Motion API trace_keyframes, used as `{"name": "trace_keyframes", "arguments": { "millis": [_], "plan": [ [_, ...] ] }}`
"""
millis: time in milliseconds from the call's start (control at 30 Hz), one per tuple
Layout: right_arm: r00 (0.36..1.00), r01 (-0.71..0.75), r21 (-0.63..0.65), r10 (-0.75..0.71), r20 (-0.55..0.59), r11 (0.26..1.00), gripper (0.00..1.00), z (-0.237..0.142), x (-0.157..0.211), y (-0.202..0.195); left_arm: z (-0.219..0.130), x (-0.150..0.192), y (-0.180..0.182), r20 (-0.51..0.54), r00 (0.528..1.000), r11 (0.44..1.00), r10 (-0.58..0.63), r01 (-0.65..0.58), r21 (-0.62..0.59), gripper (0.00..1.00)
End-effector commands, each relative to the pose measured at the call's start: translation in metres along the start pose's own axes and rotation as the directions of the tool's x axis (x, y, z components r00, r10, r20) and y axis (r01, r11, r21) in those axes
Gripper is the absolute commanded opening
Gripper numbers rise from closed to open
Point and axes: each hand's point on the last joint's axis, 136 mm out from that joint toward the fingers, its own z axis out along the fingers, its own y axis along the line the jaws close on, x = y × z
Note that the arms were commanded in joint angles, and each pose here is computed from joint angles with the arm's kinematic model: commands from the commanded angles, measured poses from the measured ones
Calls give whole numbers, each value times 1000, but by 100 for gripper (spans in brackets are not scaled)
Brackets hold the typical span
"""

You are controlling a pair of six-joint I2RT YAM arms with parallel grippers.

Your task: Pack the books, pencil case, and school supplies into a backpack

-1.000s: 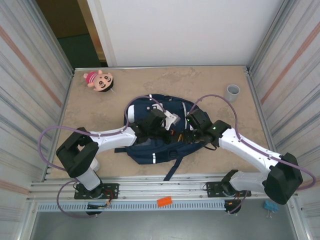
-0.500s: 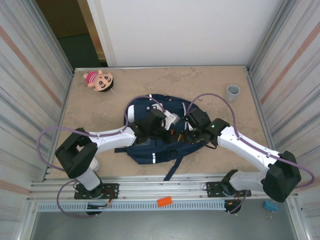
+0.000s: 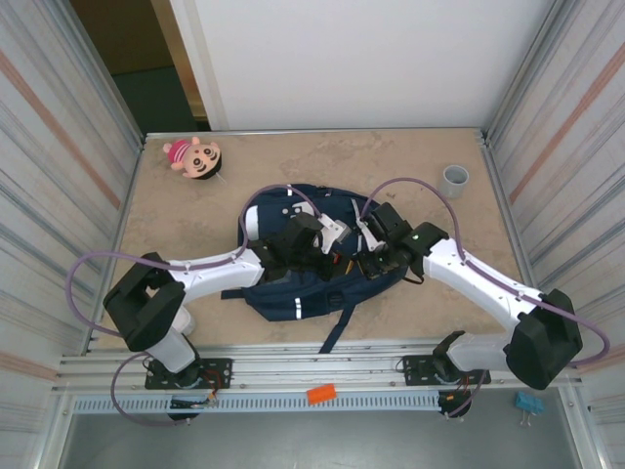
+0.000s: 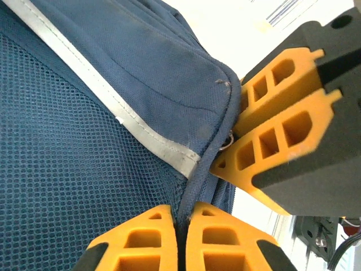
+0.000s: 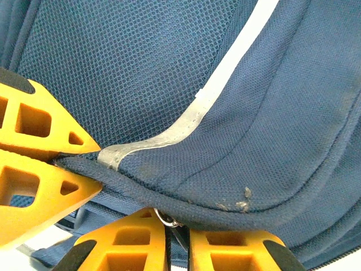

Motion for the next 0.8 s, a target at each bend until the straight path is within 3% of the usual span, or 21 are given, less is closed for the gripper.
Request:
{"name": "trace_keyframes", "arguments": {
  "millis": [0, 267, 400, 467, 667, 767],
  "plan": [
    [997, -77, 185, 78, 2, 980, 6, -11, 1, -53, -18, 18, -1, -73, 997, 1000, 6, -7, -22, 0],
    [992, -119, 134, 122, -18, 984, 7, -6, 4, -52, -21, 21, 1, -74, 997, 999, 16, -18, -33, 0],
    [997, -71, 20, 70, 8, 997, 29, -2, -2, -24, -21, 18, -2, -63, 998, 1000, 17, -18, -17, 0],
    [999, -38, 26, 38, 17, 999, 34, 1, -5, -18, -20, 16, -4, -59, 998, 1000, 18, -18, -8, 0],
    [994, 63, 75, -69, 80, 995, 36, 5, -19, -12, -19, 17, -5, -65, 998, 1000, 25, -25, 2, 0],
    [989, 97, 52, -102, 102, 994, 28, 1, -24, -8, -20, 17, -4, -64, 998, 1000, 25, -25, -5, 0]
  ]
}}
